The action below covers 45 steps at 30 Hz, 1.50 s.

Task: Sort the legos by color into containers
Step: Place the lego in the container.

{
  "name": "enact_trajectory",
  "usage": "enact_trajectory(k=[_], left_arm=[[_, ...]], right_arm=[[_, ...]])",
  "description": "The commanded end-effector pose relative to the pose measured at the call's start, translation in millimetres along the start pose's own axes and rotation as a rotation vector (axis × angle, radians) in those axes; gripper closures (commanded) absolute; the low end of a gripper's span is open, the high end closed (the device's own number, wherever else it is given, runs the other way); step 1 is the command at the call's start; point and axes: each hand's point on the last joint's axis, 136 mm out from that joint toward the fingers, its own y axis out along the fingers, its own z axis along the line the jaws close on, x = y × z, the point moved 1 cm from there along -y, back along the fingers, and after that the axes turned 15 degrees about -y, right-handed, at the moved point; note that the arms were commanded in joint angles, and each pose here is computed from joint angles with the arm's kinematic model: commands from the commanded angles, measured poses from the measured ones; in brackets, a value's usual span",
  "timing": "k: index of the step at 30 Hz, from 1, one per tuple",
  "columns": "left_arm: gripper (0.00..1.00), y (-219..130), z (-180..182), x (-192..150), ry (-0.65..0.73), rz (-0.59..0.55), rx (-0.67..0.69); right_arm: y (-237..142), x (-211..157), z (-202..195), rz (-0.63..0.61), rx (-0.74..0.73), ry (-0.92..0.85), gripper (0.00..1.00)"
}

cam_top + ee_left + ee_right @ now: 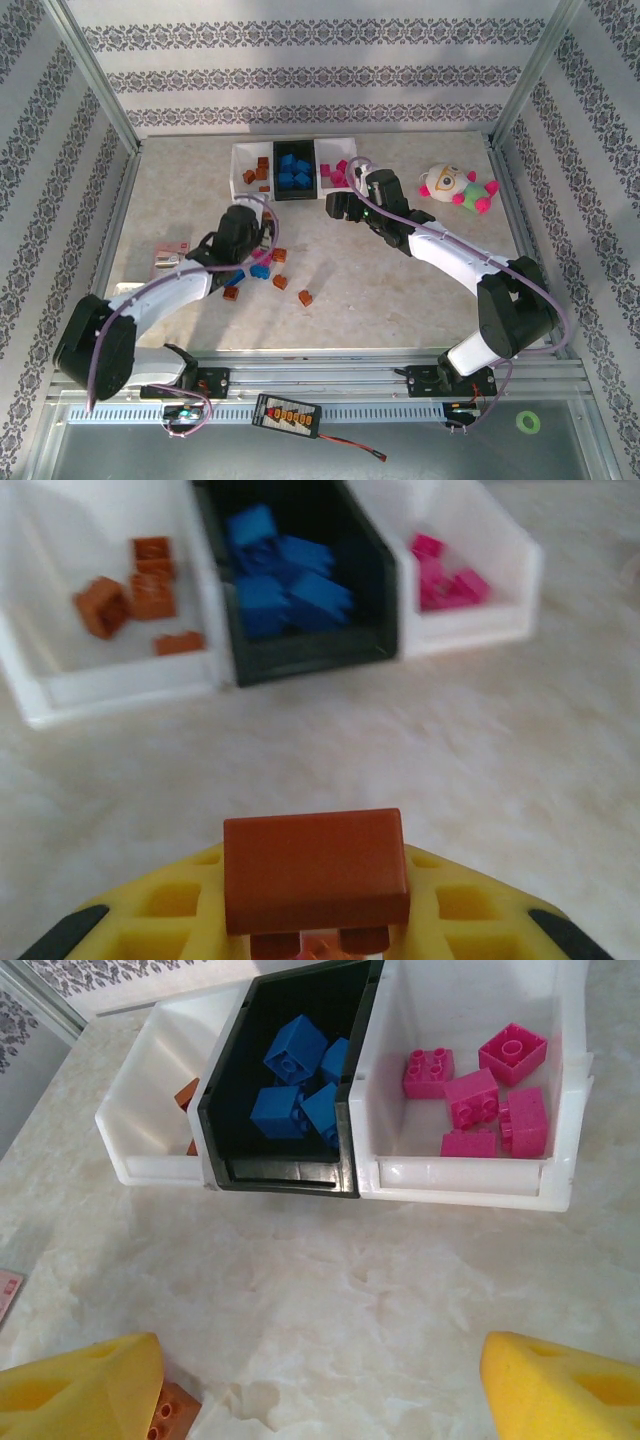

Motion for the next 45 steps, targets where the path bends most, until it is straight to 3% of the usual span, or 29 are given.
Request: enact_trajectory(k=[1, 7, 18, 21, 23, 30, 33, 34, 45], left_arm=[[0.84, 19, 31, 30, -0.077, -0.036, 0.129], [0.85, 75, 53, 73, -0.101, 0.023, 0.202], [0.83, 167, 82, 98, -0.117, 0.205, 0.278], [0.76, 181, 81, 102, -0.097, 0.211, 0.258], [0.59, 185, 78, 107, -0.091, 0.198, 0.24], [0.26, 153, 67, 132, -0.099, 0.116, 0.227], [0.04, 128, 62, 138, -0.097, 0.072, 0.217], [0.01, 118, 62, 139, -0.099, 0.056, 0.213], [0.01, 23, 91, 98, -0.075, 0.03, 0.325]], right_arm=[[-10, 13, 18, -0.023, 0.049, -0.038, 0.17], [-9, 2, 32, 0.014, 0.092, -0.072, 0.17], [-19, -18, 58, 0.096, 0.134, -0.224, 0.17], [-23, -25, 66, 0.125, 0.146, -0.284, 0.17], [-26, -30, 74, 0.146, 0.163, -0.327, 0.17], [-33, -64, 103, 0.269, 0.239, -0.483, 0.17], [-34, -84, 112, 0.337, 0.243, -0.563, 0.15], [-33, -91, 115, 0.363, 0.243, -0.588, 0.15], [-13, -160, 148, 0.566, 0.3, -0.821, 0.14]])
